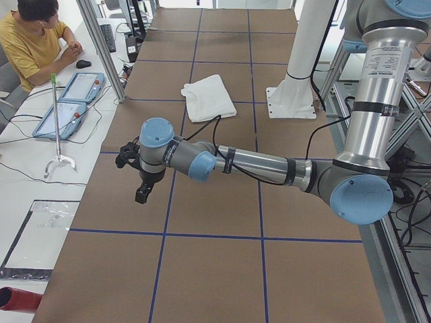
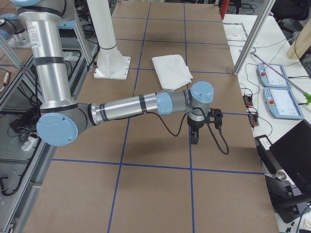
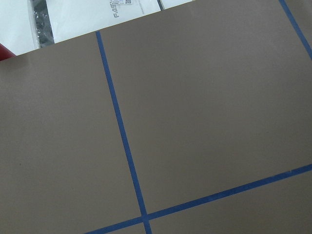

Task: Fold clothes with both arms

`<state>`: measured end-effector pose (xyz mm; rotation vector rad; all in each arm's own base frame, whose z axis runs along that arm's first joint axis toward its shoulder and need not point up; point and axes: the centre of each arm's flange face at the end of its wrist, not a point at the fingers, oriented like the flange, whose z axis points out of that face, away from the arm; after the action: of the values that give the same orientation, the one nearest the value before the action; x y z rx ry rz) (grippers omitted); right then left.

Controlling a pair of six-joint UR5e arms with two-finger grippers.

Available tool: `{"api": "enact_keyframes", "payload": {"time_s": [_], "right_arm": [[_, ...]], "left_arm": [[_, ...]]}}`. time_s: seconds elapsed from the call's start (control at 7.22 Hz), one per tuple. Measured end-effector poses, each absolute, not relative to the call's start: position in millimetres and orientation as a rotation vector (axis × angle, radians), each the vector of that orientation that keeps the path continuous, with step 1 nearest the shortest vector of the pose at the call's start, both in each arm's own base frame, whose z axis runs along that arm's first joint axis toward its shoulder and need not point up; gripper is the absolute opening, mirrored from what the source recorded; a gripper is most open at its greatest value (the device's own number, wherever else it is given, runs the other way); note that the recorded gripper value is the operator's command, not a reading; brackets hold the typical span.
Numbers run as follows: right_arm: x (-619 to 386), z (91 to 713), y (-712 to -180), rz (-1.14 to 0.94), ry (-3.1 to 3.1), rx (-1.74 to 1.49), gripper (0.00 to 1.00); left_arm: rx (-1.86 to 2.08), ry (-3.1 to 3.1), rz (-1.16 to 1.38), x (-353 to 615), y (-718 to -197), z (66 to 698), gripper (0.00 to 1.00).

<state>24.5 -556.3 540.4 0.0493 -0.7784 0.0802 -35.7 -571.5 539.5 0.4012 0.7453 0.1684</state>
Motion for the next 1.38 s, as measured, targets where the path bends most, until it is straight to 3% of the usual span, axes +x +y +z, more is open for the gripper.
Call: {"api": "enact_keyframes", "payload": {"time_s": [1.38], "right_arm": [[23, 554, -562, 0.103, -0.783, 0.013, 1.00]], "left_arm": [[0.431, 0.745, 0.178, -36, -570, 523, 1.00]]}}
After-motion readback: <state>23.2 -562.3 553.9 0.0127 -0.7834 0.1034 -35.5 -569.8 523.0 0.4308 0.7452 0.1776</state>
